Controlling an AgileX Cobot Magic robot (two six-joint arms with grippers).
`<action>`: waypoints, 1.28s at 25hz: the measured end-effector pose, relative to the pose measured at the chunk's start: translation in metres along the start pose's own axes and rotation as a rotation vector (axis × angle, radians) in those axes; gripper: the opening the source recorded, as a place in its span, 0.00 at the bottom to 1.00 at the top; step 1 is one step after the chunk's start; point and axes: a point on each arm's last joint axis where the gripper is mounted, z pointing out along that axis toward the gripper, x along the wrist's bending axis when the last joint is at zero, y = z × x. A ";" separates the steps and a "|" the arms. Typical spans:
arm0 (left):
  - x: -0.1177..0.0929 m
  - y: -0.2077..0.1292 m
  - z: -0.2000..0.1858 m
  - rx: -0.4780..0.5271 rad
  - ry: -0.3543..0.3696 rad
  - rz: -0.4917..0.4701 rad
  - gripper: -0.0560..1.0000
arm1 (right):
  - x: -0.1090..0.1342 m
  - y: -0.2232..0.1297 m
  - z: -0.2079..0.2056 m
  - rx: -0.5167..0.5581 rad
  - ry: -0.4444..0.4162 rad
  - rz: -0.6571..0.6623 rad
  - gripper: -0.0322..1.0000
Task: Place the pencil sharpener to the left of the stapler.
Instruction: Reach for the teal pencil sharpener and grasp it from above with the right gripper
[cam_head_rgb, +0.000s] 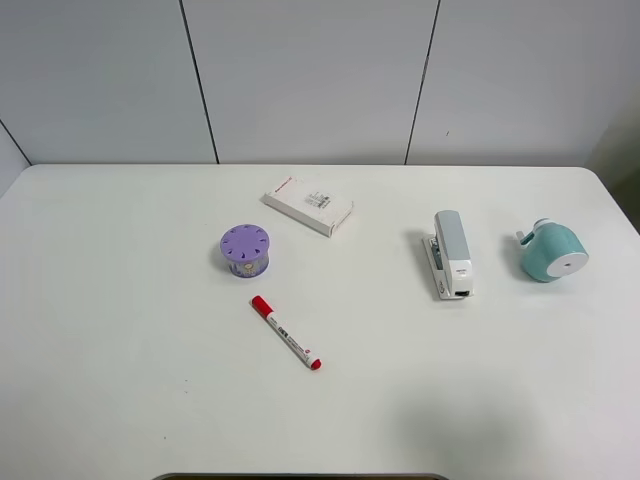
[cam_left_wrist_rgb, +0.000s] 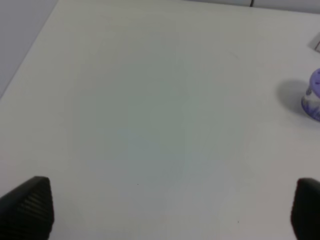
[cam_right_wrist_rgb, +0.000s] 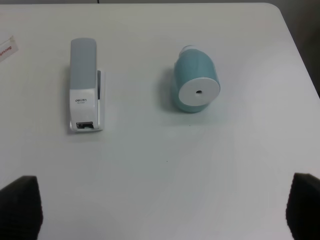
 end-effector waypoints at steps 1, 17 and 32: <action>0.000 0.000 0.000 0.000 0.000 0.000 0.96 | 0.000 0.000 0.000 0.000 0.000 0.000 0.97; 0.000 0.000 0.000 0.000 0.000 0.000 0.96 | 0.000 0.000 0.000 0.000 0.000 0.000 0.97; 0.000 0.000 0.000 0.000 0.000 0.000 0.96 | 0.000 0.000 0.000 0.000 0.000 0.000 0.97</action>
